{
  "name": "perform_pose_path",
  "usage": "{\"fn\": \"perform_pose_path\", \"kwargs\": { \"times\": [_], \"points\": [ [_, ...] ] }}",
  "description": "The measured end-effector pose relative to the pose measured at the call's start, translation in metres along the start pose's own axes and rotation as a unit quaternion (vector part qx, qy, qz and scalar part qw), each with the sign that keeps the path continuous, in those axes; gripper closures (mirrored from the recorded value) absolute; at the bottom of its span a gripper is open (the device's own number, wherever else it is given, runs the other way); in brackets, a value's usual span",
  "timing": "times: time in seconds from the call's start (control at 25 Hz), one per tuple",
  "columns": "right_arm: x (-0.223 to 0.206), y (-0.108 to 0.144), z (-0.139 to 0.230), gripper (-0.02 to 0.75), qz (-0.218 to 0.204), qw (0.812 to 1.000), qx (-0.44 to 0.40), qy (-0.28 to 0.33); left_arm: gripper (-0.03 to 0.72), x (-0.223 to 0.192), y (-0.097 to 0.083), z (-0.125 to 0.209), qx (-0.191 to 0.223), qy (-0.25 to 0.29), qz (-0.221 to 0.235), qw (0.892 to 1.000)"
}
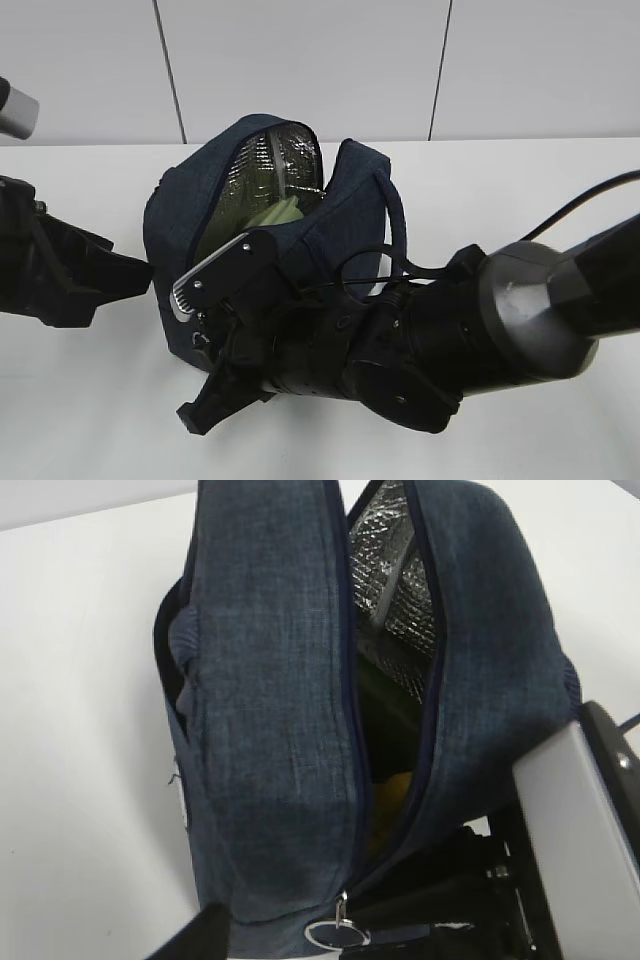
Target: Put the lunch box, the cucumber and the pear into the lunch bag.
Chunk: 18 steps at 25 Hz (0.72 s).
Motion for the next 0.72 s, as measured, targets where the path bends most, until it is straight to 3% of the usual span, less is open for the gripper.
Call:
{"fn": "perform_pose_path", "kwargs": {
  "times": [0.72],
  "points": [
    [0.0071, -0.0016, -0.0059, 0.592, 0.006, 1.0, 0.008, 0.002, 0.328, 0.0, 0.0004, -0.0003, 0.0, -0.001, -0.001, 1.0]
  ]
}}
Point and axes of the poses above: a point on each arm's last joint axis where the gripper is mounted, x pointing back along that axis away from the gripper, y along the wrist's bending axis when the last joint is at zero, z = x × y, the point moved 9 cm from there along -x, pointing out along that axis toward the gripper, and after that the axes turned 4 degrees about -x, right-handed, at the moved point
